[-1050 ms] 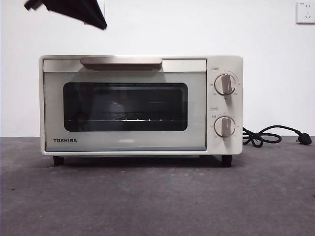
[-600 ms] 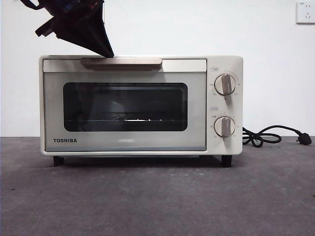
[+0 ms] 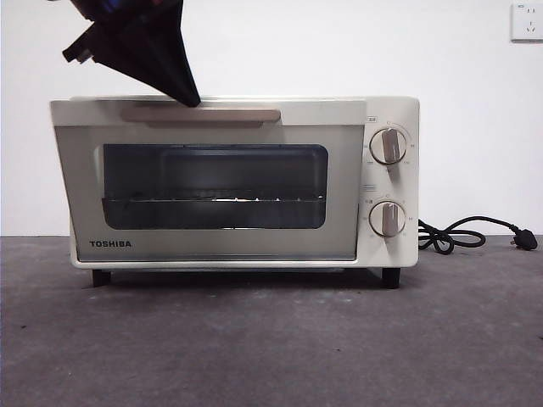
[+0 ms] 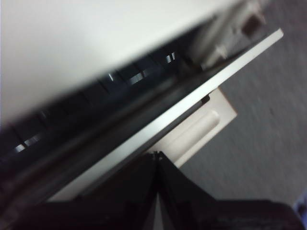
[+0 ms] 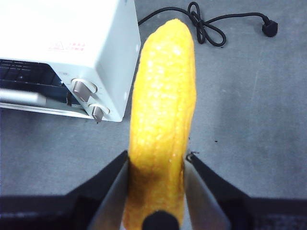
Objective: Take the corn from the table,put the corn in the oven
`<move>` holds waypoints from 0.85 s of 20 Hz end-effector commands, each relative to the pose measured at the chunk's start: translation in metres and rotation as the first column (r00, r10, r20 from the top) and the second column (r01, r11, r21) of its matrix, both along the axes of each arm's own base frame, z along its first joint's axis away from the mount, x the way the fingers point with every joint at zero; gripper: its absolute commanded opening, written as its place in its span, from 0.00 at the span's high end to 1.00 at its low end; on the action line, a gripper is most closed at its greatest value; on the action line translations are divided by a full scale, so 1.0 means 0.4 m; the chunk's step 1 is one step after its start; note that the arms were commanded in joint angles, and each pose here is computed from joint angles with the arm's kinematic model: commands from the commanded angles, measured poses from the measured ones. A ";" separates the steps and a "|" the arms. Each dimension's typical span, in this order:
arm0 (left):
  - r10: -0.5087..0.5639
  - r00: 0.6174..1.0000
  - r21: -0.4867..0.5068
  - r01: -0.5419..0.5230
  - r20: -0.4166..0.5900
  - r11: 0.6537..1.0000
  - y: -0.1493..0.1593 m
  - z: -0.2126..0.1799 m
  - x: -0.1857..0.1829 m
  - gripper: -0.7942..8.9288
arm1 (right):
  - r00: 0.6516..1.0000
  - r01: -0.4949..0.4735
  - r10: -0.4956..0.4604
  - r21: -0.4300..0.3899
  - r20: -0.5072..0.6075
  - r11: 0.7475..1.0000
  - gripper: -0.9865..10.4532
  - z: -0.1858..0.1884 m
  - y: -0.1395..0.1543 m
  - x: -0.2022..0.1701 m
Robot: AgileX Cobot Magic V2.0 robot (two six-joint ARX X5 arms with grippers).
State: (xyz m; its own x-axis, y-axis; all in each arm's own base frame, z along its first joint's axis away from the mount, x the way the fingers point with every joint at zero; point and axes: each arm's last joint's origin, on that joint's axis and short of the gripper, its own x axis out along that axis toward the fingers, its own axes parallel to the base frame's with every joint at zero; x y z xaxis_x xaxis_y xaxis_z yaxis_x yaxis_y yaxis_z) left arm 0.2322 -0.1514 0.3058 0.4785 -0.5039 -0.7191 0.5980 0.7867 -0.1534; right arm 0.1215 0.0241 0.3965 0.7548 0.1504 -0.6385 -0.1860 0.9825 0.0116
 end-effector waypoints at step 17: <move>-0.195 0.940 0.076 0.224 -0.280 0.972 -0.034 -0.064 -0.080 0.93 | 0.957 -0.280 0.289 0.218 -0.008 0.935 0.92 0.004 0.024 -0.010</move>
State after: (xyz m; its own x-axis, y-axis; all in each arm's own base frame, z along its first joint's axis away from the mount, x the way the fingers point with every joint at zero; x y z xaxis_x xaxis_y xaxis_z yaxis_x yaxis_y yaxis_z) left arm 0.2007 -0.1639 0.2841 0.1653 -0.4836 -0.8596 0.6879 0.6810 -0.2508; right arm 0.1178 0.0338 0.3974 0.6341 0.4875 -0.6002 -0.4422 0.8654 0.2357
